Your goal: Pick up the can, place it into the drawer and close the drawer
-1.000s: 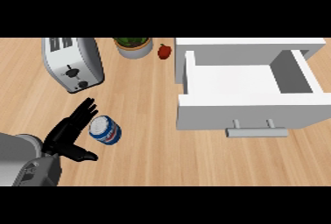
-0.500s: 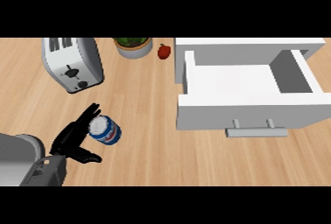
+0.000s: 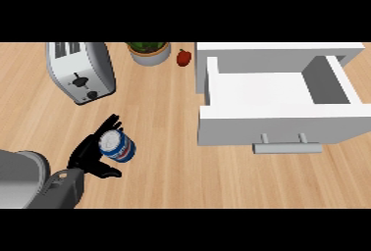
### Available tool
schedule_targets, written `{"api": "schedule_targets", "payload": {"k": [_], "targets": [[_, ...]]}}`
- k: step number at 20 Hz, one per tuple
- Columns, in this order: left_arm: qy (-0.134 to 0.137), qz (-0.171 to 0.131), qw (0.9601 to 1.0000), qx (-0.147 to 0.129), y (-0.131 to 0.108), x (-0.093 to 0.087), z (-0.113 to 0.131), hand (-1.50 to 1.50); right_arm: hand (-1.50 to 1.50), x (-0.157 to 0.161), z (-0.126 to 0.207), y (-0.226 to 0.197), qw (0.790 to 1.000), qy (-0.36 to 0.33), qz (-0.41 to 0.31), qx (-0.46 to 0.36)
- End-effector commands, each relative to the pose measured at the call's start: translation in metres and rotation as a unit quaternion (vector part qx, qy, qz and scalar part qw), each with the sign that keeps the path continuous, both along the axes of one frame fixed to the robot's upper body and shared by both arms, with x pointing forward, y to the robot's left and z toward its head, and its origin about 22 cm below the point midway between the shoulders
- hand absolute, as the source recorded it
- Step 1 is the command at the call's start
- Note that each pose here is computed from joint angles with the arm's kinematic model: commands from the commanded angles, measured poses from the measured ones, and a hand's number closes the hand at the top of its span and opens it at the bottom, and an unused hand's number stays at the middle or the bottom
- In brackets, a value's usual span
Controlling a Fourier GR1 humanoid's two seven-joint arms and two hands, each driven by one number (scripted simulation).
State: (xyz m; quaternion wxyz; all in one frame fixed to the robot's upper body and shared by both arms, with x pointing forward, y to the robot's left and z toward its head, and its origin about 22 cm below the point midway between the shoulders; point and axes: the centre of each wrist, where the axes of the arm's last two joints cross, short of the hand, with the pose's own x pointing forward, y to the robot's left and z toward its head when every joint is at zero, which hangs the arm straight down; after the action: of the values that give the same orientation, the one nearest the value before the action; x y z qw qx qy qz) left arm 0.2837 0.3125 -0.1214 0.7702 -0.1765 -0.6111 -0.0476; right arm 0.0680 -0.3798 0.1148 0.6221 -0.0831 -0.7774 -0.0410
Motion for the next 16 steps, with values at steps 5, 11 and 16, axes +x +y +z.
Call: {"api": "schedule_targets", "payload": {"k": [5, 11, 16], "targets": [[0.019, -0.018, 0.9978, -0.06, -0.008, 0.016, 0.003, 1.5, -1.5, -0.007, 0.0, 0.0, 1.0, -0.007, 0.009, 0.004], [-0.017, -0.071, 0.9944, -0.077, -0.02, 0.035, 0.022, 1.5, -1.5, 0.003, 0.002, 0.011, 1.0, 0.006, 0.005, 0.013], [-0.039, 0.054, 0.9936, -0.091, -0.03, 0.03, 0.017, 1.5, -1.5, -0.01, 0.002, -0.002, 1.0, 0.002, -0.006, 0.015]]}}
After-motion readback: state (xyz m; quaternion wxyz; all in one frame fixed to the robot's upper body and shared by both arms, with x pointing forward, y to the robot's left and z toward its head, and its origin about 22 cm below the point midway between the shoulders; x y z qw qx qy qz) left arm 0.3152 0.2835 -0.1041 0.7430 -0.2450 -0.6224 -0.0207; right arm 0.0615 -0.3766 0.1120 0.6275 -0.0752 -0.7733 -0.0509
